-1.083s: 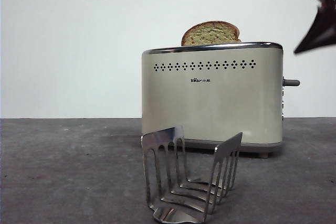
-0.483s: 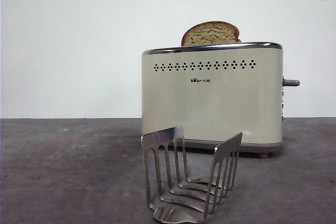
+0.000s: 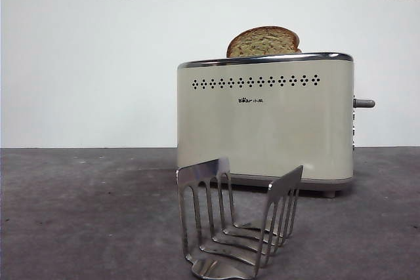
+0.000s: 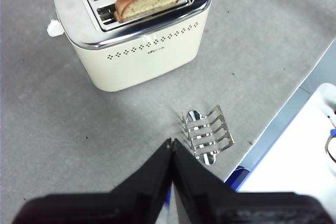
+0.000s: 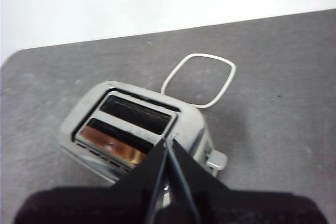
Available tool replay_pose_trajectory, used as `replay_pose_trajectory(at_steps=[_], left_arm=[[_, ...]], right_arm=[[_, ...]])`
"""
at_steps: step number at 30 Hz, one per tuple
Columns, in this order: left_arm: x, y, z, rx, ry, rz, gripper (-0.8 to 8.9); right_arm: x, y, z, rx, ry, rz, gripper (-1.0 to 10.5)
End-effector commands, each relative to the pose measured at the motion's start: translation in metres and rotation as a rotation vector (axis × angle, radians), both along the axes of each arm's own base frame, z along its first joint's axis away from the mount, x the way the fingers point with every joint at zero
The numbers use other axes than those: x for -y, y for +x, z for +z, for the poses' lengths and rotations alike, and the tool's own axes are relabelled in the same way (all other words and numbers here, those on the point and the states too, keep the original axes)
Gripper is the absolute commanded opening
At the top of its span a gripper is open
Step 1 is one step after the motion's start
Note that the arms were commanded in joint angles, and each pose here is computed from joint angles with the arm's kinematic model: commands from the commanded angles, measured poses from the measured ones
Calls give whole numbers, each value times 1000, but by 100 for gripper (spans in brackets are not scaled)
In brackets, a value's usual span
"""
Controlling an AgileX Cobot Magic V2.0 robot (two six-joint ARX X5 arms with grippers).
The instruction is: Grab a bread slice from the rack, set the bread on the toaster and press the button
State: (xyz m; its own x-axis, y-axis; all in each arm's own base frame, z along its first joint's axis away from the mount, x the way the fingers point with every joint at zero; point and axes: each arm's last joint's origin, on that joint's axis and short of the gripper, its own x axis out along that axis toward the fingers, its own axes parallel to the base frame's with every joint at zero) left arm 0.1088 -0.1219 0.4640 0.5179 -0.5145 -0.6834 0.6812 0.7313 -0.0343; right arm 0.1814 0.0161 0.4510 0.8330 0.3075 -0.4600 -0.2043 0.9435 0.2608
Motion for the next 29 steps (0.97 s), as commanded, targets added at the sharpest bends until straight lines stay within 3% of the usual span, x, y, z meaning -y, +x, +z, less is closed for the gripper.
replay_pose_trajectory(at_steps=[1,7,12,16,24,29], left_arm=[[0,2,-1,3,8,4,-4],[-16,6,1,84,70,10,-4],[-43,11,-9,137,135,95,-4],[-61,17,-32,291,84,151,-4],[-97,17,-138,632,-36,384,-4],[-112,2,-228,710,-140,545,-4]], right_arm=[[1,2,0,-5,-13,-23,0],[2,11,-6,-46,-45,-73,0],[3,17,-9,-62,-72,-116,0],[3,22,-12,-76,-73,-116,0],[2,32,-18,-107,-76,-115,0],[2,36,-20,-119,-78,-115,0]])
